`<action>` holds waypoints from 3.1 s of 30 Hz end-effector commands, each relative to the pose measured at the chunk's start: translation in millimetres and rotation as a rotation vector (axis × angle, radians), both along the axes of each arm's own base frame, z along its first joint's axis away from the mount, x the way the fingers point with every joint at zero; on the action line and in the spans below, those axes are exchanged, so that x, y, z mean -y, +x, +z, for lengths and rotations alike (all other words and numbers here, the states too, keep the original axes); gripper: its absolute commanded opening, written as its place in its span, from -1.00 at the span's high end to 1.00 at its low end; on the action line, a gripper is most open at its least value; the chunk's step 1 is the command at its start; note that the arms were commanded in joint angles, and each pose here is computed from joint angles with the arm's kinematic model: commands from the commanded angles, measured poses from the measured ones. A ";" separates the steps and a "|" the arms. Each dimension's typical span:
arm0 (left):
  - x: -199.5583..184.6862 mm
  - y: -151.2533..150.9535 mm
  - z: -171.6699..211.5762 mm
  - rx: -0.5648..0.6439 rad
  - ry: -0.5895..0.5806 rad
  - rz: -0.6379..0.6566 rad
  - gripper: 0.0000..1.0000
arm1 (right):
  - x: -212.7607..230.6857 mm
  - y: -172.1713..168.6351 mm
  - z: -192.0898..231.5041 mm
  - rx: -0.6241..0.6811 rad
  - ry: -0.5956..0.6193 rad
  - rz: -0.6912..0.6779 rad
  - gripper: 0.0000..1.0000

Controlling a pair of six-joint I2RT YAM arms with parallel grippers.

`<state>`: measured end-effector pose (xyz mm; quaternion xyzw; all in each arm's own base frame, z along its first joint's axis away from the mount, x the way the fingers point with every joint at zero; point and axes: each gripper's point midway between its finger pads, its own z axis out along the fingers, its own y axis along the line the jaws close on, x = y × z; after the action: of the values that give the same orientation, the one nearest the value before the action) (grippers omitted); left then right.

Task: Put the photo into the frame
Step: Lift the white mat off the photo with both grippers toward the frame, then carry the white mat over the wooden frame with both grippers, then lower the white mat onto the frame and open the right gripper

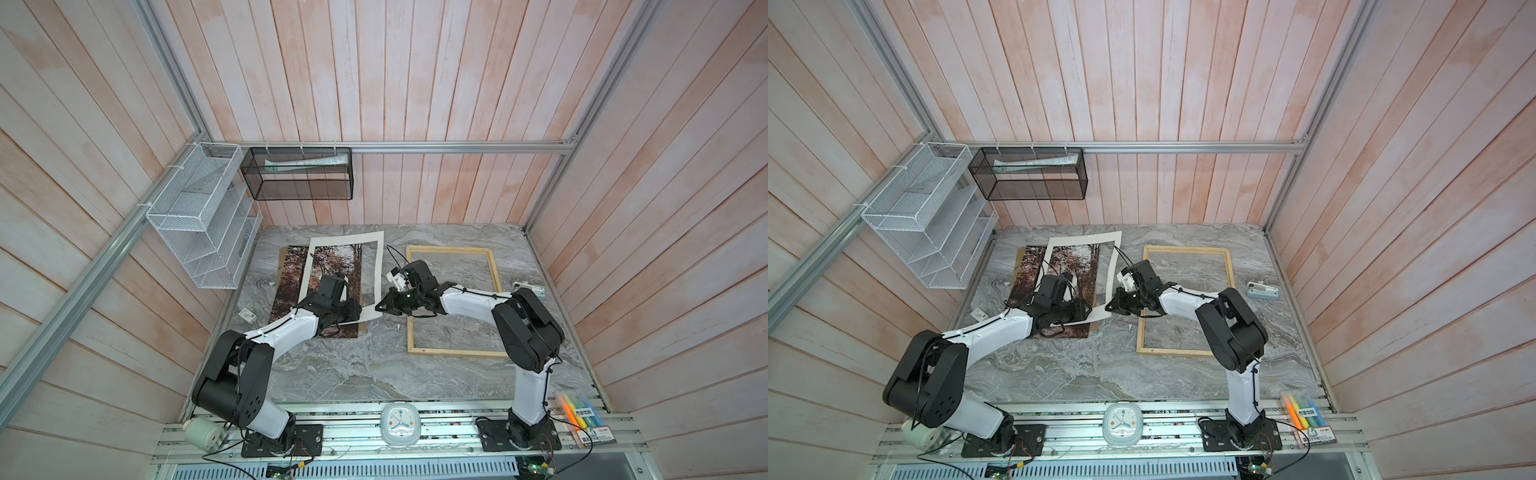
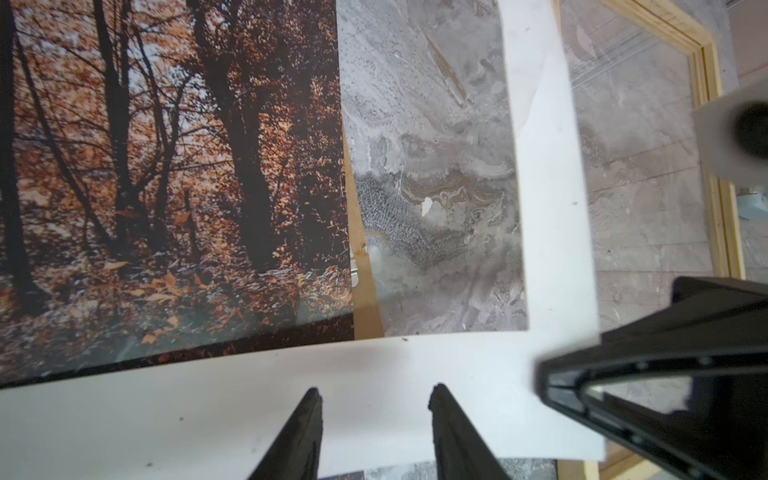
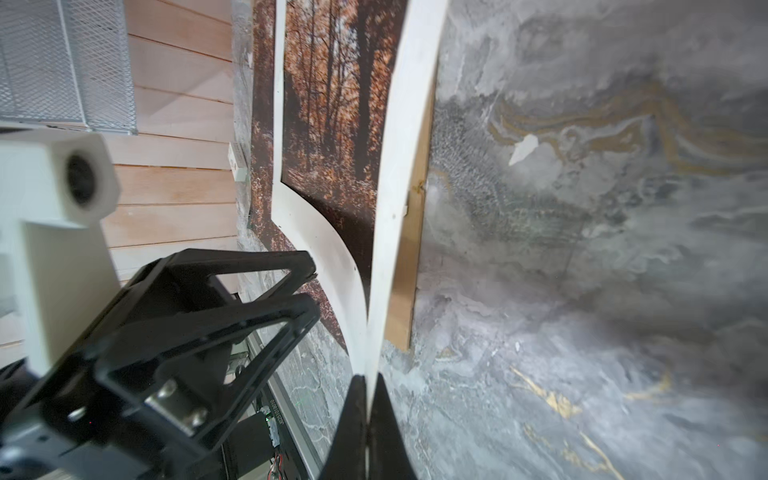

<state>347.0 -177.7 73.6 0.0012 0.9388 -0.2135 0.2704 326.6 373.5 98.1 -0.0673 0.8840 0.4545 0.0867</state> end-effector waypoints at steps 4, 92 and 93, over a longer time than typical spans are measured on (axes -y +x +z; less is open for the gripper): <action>35.9 -4.3 27.4 0.088 -0.087 -0.083 0.09 | 35.9 21.9 42.7 0.097 -0.012 0.022 1.00; 156.8 -32.5 -22.7 -0.057 -0.137 -0.362 -0.04 | 321.5 -67.9 11.9 -0.102 -0.799 -0.404 1.00; 160.3 -34.0 -22.7 -0.058 -0.139 -0.371 -0.03 | 322.1 -68.7 12.7 -0.102 -0.800 -0.405 1.00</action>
<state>311.9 -322.2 43.4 0.1370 0.9215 -0.3065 0.1952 256.8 60.5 104.8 0.1032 0.9871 0.0774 0.0945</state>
